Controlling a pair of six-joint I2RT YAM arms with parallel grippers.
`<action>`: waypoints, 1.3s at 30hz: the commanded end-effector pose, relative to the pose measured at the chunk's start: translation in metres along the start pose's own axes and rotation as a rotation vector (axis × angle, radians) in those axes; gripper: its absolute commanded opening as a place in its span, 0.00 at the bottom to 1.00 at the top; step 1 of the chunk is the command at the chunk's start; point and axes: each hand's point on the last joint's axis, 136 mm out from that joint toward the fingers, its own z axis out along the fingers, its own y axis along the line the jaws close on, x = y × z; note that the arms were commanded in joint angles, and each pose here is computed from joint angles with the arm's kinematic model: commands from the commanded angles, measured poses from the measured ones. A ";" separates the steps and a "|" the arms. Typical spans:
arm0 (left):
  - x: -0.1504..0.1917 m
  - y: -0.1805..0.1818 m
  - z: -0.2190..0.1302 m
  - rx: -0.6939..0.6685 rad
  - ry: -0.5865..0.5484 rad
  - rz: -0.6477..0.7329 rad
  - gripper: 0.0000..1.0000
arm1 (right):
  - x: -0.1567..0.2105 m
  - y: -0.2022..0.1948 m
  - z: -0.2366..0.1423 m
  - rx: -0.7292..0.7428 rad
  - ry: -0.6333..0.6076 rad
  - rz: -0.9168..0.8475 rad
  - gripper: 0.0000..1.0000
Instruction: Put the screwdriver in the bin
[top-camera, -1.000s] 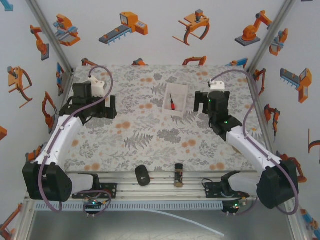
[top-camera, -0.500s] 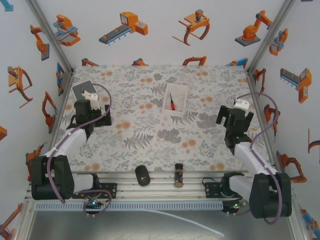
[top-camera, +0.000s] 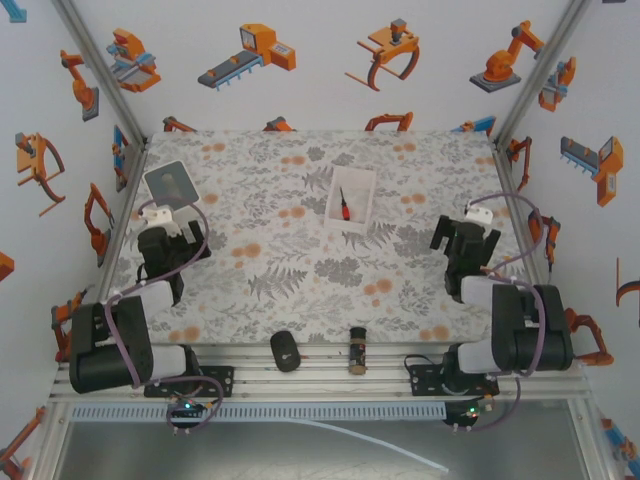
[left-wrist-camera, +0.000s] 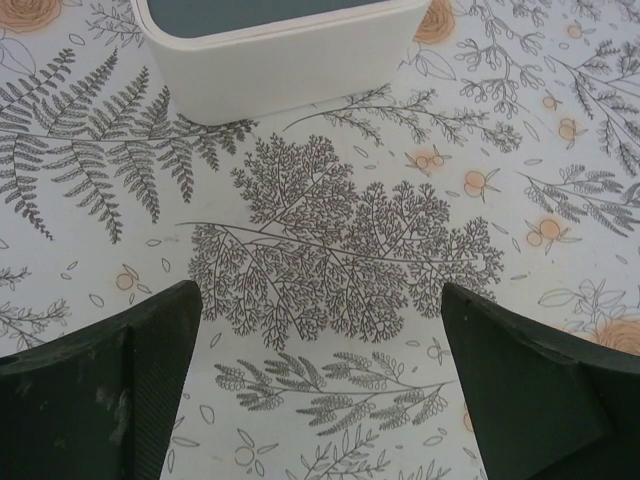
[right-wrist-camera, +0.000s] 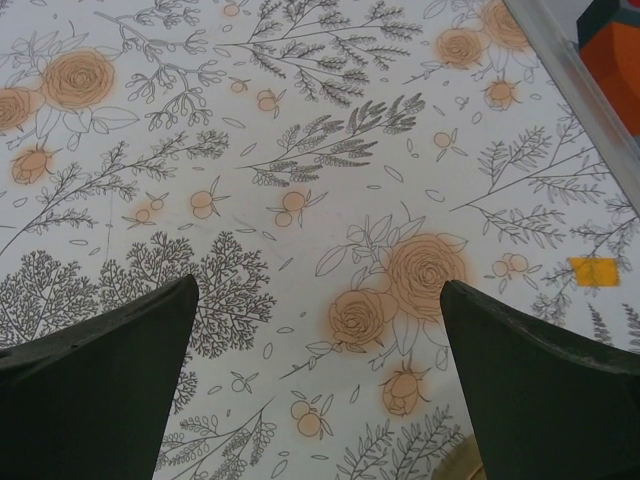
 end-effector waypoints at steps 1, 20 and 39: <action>-0.024 -0.006 0.009 0.038 -0.091 -0.039 0.97 | -0.015 0.005 0.002 -0.039 -0.085 0.011 0.99; -0.004 -0.024 0.016 0.072 -0.119 0.057 0.97 | -0.003 0.015 0.007 -0.099 -0.100 -0.011 0.99; -0.004 -0.032 0.030 0.052 -0.052 0.109 0.97 | -0.003 0.024 0.015 -0.134 -0.050 -0.039 0.99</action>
